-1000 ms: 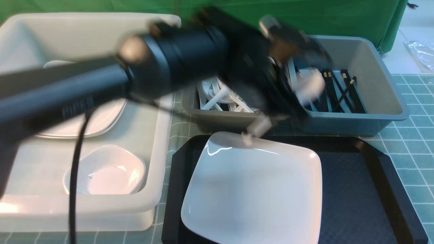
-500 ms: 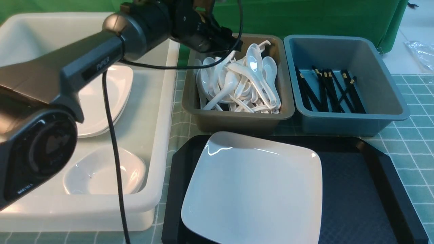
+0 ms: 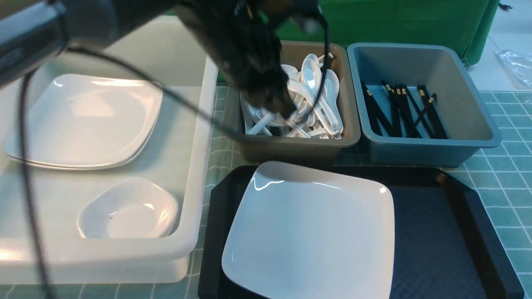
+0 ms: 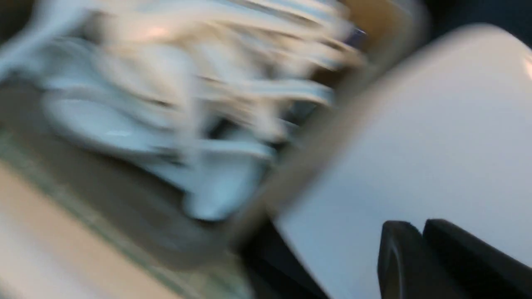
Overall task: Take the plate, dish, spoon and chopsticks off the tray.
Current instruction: Use the left arm to grab a plate from the dinner plate
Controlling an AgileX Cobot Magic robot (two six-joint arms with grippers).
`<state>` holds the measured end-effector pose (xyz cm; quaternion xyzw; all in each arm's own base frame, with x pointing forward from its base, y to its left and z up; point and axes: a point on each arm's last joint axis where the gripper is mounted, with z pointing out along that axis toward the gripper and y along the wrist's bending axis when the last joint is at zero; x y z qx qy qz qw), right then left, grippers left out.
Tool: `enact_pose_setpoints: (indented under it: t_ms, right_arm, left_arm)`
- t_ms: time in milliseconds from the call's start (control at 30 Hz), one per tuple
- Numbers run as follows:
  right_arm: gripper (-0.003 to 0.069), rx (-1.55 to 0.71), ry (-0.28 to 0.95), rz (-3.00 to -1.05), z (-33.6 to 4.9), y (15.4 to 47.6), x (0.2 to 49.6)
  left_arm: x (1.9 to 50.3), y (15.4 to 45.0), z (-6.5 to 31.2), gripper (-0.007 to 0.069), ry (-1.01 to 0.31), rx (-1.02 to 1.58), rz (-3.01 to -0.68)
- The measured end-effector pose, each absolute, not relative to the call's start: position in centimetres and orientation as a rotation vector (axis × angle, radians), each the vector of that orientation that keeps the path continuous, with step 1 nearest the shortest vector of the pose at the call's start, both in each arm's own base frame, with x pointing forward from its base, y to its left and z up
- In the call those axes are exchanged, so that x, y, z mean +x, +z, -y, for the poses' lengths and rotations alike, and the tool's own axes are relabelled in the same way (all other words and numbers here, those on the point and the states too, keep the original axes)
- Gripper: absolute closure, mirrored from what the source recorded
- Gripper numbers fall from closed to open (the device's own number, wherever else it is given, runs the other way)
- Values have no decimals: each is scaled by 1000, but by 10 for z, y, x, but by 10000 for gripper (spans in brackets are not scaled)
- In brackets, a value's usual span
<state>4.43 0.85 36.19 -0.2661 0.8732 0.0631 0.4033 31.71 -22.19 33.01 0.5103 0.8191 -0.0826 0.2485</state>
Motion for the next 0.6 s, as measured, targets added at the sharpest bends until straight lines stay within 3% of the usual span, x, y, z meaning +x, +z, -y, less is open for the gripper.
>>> enact_pose_setpoints:
  t_ms: [67,133,167,233,300,400,533,567,600]
  right_arm:
    - [516,-675,158,-2205,-8,362,44]
    - [511,-677,156,-2203,-8,362,44]
    - [511,-679,155,-2203,-8,362,44]
    - [507,-680,154,-2202,-8,362,44]
    - [504,-683,152,-2201,-8,362,44]
    - [500,-686,149,-2199,-8,362,45]
    - [498,-686,149,-2200,-8,362,45]
    - [498,-687,148,-2201,-8,361,45]
    - [498,-689,145,-2204,-9,360,45]
  left_arm:
    - [296,324,222,613,-247,1489,-2168]
    - [257,293,219,614,-222,1688,-2036]
    - [256,295,218,613,-217,1697,-2020]
    - [226,260,209,585,-164,1893,-1880]
    - [217,243,205,561,-142,1956,-1836]
    - [207,214,195,459,-90,2044,-1756]
    - [206,200,192,272,-23,2029,-1667]
    - [206,200,192,272,-20,2031,-1661]
    - [205,198,192,207,-8,2043,-1633]
